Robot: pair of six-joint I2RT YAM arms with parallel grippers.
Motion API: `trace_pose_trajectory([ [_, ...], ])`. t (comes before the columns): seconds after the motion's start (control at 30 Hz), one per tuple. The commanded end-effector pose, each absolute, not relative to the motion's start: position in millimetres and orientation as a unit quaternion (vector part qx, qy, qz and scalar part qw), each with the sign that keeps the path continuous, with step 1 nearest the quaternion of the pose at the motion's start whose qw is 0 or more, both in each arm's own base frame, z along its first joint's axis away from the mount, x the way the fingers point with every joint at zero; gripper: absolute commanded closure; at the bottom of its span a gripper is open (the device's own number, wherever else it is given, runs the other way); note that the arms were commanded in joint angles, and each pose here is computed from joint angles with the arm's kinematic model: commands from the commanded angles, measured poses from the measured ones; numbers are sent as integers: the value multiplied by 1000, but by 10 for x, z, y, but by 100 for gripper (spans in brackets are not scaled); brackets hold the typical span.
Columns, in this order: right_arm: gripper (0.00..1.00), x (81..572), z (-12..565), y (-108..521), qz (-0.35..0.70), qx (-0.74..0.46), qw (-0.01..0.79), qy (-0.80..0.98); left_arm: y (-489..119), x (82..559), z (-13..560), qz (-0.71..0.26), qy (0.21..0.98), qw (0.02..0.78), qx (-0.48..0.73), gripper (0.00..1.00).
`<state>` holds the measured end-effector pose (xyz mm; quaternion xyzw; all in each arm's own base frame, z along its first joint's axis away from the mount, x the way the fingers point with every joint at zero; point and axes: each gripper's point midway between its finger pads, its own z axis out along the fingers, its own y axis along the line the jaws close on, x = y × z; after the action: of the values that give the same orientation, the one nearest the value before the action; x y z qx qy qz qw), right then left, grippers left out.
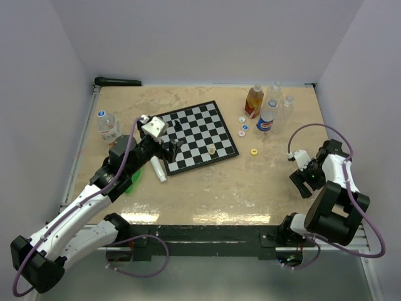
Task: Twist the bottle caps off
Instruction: Move the plastic bottle to the center of the board.
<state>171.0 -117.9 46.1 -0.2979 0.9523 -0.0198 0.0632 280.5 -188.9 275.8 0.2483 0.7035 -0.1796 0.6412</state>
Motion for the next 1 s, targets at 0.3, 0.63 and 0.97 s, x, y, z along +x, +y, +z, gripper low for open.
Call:
trace_pose_trajectory([
  [0.3, 63, 1913, 561, -1103, 6, -331, 78, 940, -1899, 2836, 2824, -176, 691, 653, 254, 0],
  [0.63, 67, 2299, 922, -129, 42, -479, 142, 865, -1862, 2850, 2824, -166, 691, 657, 253, 0],
  [0.97, 68, 2053, 1230, 1469, 146, -651, 201, 717, -1776, 2896, 2781, -140, 691, 665, 246, 0],
])
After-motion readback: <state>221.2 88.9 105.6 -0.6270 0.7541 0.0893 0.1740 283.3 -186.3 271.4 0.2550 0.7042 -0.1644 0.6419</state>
